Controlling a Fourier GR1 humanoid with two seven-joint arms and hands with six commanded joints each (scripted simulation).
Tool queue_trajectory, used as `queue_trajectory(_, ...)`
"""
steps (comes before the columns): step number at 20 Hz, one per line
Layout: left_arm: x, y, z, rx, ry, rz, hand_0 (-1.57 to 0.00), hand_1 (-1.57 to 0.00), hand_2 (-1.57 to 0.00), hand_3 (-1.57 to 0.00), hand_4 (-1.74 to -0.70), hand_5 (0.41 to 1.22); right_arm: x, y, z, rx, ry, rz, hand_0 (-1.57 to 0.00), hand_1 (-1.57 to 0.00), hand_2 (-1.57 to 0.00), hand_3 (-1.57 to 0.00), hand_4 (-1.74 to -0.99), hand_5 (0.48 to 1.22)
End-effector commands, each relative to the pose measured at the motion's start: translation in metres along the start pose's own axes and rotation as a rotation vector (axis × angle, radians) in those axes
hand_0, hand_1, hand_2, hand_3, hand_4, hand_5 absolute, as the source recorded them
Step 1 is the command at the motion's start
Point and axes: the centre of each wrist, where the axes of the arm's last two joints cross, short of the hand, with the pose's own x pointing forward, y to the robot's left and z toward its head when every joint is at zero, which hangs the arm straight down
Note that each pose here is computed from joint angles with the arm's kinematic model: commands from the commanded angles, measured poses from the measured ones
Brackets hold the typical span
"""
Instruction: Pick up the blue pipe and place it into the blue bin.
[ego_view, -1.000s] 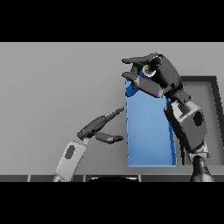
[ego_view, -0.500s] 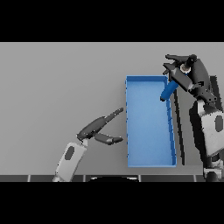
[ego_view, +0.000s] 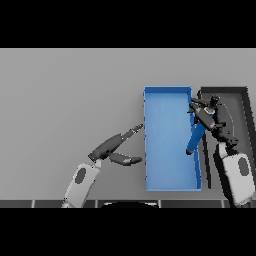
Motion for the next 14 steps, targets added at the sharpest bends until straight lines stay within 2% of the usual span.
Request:
queue_trajectory(1,-0.001,-0.002,0.004,-0.002,-0.010,0.002,0.00,0.00,0.00,0.00,-0.88,0.425,-0.011,-0.001,0.004,-0.042,0.041,0.019,-1.57,-1.57,-1.57,-1.57,-1.741,1.221)
queue_trajectory(2,-0.001,-0.001,0.001,0.001,-0.001,-0.003,0.00,0.00,0.00,0.00,-0.89,0.423,-0.017,-0.001,0.006,-0.065,0.076,0.020,-1.57,-1.57,-1.57,-1.51,-1.741,1.221)
queue_trajectory(3,-0.001,-0.002,0.002,0.002,-0.004,-0.004,0.00,0.00,0.00,0.00,-0.89,0.422,-0.025,0.001,0.006,-0.088,0.114,0.018,-1.57,-1.57,-1.57,-1.52,-1.741,1.221)
queue_trajectory(4,-0.002,-0.001,0.005,0.002,-0.006,-0.006,0.00,0.00,0.00,0.00,-0.89,0.420,-0.029,0.001,0.006,-0.105,0.139,0.024,-1.57,-1.57,-1.57,-1.26,-1.741,1.221)
queue_trajectory(7,-0.001,0.001,0.005,0.006,-0.002,-0.012,0.00,0.00,0.00,0.00,-0.88,0.421,-0.050,0.000,0.006,-0.153,0.259,0.080,-1.57,-1.57,-1.57,-0.91,-1.741,1.221)
queue_trajectory(8,-0.002,0.000,0.007,0.003,-0.006,-0.012,0.00,0.00,0.00,0.00,-0.88,0.421,-0.056,0.002,0.005,-0.178,0.303,0.088,-1.57,-1.55,-1.57,-0.85,-1.741,1.221)
queue_trajectory(9,0.000,0.003,0.009,0.003,-0.011,-0.021,0.00,0.00,0.00,0.00,-0.88,0.421,-0.062,0.004,0.003,-0.188,0.340,0.101,-1.46,-1.34,-1.34,-0.79,-1.678,1.221)
queue_trajectory(11,0.001,0.001,0.007,0.002,0.004,-0.019,0.00,0.00,0.00,0.00,-0.88,0.422,-0.064,0.007,0.000,-0.187,0.400,0.124,-0.94,-0.85,-0.86,-0.50,-1.503,1.221)
queue_trajectory(13,0.002,0.001,0.007,0.004,0.000,-0.018,0.00,0.00,0.00,0.00,-0.88,0.427,-0.067,0.006,0.000,-0.156,0.433,0.159,-0.60,-0.55,-0.55,-0.32,-1.337,1.221)
queue_trajectory(14,0.001,0.001,0.006,0.004,0.002,-0.017,0.00,0.00,0.00,0.00,-0.88,0.428,-0.066,0.006,-0.001,-0.132,0.451,0.198,-0.48,-0.44,-0.44,-0.26,-1.275,1.186)
